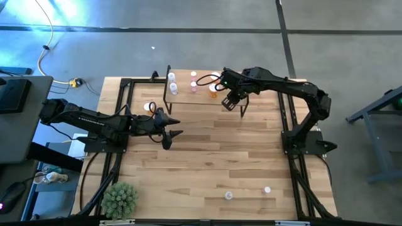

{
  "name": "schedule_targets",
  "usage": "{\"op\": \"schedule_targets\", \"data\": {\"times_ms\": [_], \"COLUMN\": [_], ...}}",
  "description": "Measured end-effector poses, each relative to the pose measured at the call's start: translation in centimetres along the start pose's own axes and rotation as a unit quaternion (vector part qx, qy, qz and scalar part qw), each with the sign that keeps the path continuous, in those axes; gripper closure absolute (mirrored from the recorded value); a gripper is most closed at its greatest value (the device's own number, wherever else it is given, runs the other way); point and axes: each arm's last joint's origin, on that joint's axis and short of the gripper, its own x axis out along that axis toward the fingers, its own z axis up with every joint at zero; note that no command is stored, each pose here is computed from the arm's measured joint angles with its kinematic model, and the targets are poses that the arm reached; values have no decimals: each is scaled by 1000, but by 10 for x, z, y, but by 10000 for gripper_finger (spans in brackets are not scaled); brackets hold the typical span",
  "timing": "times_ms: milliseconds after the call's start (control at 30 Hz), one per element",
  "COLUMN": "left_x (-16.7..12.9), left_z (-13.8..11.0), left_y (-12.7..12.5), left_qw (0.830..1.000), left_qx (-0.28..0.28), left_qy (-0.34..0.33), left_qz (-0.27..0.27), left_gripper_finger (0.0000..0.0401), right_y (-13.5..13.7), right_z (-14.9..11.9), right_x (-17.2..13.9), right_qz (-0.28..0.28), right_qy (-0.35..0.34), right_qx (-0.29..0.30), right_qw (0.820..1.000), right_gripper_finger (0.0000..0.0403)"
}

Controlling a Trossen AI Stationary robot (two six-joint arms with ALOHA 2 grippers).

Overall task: Pick and place medicine bottles onto shelf by color
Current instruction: Put the yellow pill bottle on the shelf aligned with the other yellow pill bottle, then put the orange pill bottle on the shelf aligned with the other orange pill bottle

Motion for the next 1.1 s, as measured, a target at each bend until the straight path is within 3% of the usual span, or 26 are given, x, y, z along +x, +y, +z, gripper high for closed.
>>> {"op": "schedule_targets", "data": {"times_ms": [200, 533, 1100], "left_x": [0, 0, 0], "left_z": [0, 0, 0], "left_y": [0, 0, 0], "left_qw": [1000, 1000, 1000], "left_qx": [0, 0, 0], "left_qy": [0, 0, 0], "left_qz": [0, 0, 0], "left_gripper_finger": [170, 170, 170], "right_y": [0, 0, -2], "right_z": [0, 0, 7], "right_x": [0, 0, -19], "right_qz": [0, 0, 7], "right_qy": [0, 1, -25], "right_qx": [-2, -2, -29], "right_qw": [1000, 1000, 999], "right_gripper_finger": [286, 242, 240]}}
